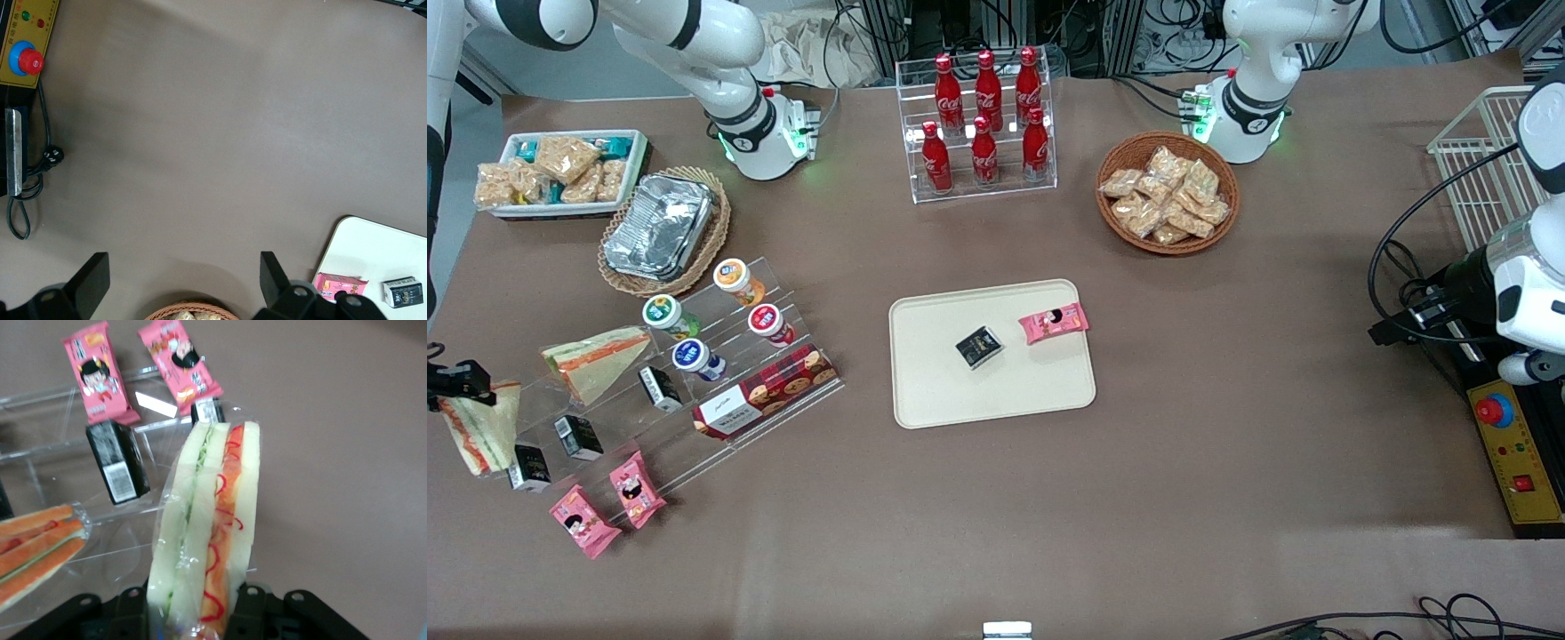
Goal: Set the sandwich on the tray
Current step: 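Lift the sandwich out of the rack and carry it over the cream tray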
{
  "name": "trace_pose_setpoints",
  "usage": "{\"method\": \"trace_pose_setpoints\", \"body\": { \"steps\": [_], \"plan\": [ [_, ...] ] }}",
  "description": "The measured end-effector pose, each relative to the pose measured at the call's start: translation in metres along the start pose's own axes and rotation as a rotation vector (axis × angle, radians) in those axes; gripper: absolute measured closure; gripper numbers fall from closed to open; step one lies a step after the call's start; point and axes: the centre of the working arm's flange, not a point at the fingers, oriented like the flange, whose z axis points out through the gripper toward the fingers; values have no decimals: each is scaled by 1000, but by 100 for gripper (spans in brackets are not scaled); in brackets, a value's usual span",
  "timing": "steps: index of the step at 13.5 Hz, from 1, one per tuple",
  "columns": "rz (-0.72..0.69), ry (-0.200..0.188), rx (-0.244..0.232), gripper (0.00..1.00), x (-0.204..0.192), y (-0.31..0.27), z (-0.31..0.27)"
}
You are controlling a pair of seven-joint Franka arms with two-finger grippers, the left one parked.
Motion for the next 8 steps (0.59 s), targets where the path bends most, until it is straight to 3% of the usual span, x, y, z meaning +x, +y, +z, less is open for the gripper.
{"method": "trace_pose_setpoints", "body": {
  "steps": [4, 8],
  "plan": [
    [-32, -12, 60, 78, 9, -12, -57],
    [-28, -46, 123, 78, 14, -33, -113]
  ]
}}
